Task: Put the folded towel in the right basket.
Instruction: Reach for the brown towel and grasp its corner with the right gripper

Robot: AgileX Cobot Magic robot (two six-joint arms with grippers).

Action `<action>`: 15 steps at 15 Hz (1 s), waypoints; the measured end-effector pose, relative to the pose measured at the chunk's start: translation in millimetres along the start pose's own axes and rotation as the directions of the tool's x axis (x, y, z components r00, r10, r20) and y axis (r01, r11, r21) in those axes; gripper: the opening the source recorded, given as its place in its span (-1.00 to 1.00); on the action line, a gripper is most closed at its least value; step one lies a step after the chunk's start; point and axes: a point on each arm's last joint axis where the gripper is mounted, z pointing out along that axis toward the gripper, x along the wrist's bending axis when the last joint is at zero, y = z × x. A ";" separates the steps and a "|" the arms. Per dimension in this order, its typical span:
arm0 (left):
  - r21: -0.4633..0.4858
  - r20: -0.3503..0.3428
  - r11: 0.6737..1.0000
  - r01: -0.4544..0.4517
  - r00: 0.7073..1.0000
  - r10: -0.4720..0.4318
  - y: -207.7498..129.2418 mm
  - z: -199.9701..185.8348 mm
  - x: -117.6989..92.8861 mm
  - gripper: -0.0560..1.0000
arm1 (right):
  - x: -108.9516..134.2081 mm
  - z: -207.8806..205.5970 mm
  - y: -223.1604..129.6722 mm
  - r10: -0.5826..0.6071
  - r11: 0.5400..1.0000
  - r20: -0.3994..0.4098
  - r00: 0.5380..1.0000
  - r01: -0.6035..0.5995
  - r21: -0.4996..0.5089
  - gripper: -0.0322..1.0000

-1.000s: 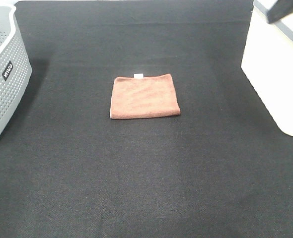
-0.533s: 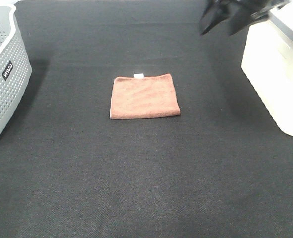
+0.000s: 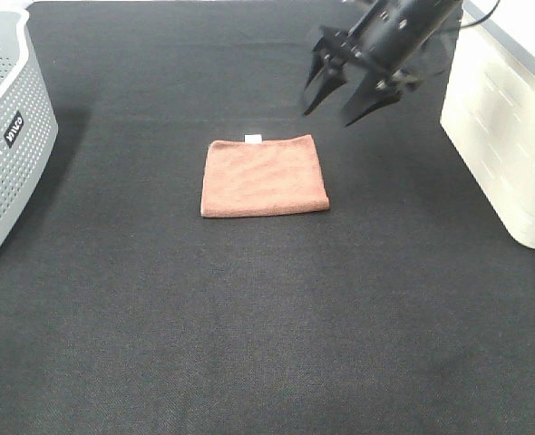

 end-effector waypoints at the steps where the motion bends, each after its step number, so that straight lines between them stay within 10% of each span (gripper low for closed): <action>1: 0.000 0.000 1.000 0.000 1.000 0.000 0.0 0.0 0.0 0.77 | -5.7 10.6 3.9 0.020 1.000 -0.006 1.000 -0.020 0.004 0.34; 15: 0.000 0.000 1.000 0.000 1.000 0.000 0.0 0.0 0.0 0.77 | -85.2 88.5 2.6 0.146 0.989 -0.003 0.989 -0.146 0.030 0.34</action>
